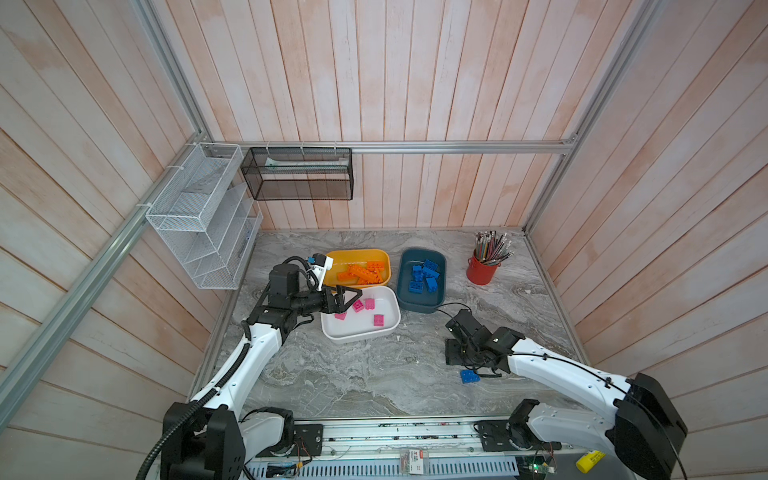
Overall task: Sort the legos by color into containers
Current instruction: 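Move the right gripper back down to the pink bricks on the table, then close the right gripper on a pink brick, then carry the pink brick over the white tub and open the right gripper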
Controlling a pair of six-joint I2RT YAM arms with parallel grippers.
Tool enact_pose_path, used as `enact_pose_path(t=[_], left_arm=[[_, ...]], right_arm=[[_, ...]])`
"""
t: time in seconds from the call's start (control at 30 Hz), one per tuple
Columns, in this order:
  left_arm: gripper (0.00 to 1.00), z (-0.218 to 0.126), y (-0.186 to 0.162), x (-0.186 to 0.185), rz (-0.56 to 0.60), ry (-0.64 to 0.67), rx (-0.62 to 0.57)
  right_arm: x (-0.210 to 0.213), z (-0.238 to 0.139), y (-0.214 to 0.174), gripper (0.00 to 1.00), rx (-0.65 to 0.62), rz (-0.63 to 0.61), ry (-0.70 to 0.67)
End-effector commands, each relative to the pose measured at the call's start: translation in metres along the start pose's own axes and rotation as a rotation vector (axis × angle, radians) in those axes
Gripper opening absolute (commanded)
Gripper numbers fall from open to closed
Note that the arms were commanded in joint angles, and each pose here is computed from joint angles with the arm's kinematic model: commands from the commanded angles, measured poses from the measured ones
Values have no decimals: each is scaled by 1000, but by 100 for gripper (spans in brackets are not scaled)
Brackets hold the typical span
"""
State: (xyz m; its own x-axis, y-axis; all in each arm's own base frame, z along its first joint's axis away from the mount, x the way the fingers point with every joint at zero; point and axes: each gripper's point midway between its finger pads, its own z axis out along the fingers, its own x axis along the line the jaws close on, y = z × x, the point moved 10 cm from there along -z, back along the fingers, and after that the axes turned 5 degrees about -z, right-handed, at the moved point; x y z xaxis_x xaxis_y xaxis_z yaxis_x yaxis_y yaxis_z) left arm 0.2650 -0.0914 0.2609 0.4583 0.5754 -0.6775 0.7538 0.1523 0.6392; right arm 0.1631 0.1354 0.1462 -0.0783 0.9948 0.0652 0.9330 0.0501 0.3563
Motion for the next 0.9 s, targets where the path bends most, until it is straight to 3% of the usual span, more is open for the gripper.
enact_pose_path(t=[0.0,0.27,0.53,0.67,0.73,0.87], left_arm=[[100,-1,0,-3,22,-24,-7],[99,-2,-1,-3,28,-15,-6],[100,-2,-2,-2,31,-8,-3],[100,-2,-1,-2,30,-9,-5],[99,-3,0,-4,32,-8,-10],[100,-6,3,-7,41,5,-24]], right_arm=[[3,10,4,67,-14,22,-49],[9,30,21,58,-20,17,-99],[8,41,27,35,-5,8,-126],[11,26,35,23,-23,-26,-106],[18,8,48,22,-66,-43,-67],[53,-26,81,20,-189,-118,183]])
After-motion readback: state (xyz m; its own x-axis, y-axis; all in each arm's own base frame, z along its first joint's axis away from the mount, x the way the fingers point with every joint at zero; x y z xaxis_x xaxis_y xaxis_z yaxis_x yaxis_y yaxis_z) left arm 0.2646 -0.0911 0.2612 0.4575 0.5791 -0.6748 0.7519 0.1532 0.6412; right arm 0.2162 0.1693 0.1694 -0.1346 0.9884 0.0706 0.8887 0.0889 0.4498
